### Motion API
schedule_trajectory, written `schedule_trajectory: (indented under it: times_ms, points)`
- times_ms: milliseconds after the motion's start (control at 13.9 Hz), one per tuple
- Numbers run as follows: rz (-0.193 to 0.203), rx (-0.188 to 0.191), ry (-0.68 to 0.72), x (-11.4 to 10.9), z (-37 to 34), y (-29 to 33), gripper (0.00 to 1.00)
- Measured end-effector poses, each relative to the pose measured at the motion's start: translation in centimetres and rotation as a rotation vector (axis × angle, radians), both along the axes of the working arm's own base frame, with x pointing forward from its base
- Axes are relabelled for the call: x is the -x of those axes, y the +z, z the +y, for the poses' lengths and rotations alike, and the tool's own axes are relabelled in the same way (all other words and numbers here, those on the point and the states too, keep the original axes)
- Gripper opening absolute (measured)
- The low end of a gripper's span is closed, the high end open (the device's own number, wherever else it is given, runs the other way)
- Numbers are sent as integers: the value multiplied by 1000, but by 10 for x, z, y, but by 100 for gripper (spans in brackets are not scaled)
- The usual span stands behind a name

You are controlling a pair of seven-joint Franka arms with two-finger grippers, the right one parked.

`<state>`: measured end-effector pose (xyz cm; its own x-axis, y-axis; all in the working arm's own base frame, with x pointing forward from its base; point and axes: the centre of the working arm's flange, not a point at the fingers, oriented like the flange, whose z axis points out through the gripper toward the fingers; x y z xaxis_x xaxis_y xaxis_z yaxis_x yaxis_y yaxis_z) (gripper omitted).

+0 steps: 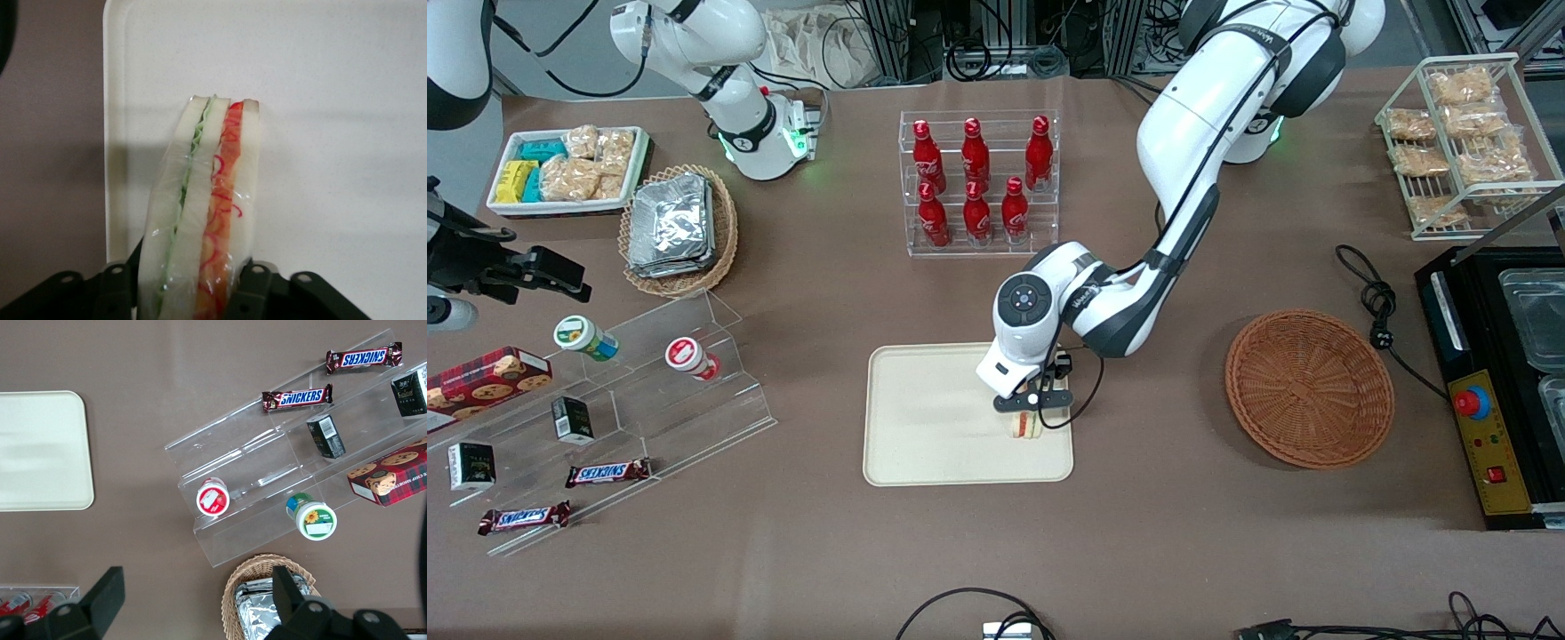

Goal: Place sandwich from basket to tray
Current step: 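Lower the sandwich onto the tray and open the left gripper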

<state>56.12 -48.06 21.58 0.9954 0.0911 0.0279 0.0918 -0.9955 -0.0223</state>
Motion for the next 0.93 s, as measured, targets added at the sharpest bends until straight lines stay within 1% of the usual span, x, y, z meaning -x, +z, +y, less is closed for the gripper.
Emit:
schedule_trajectory:
  times_ms: [72,215,287,575,790,934]
  points:
    - [-3,2,30,0,0,-1,70]
    - [-16,0,71,-1,0,-2,88]
    - [-21,3,81,-2,-1,0,99]
    - [-57,22,108,-14,-1,28,100]
    - [-90,22,132,-24,9,77,100]
    - [-107,16,160,-32,23,113,100]
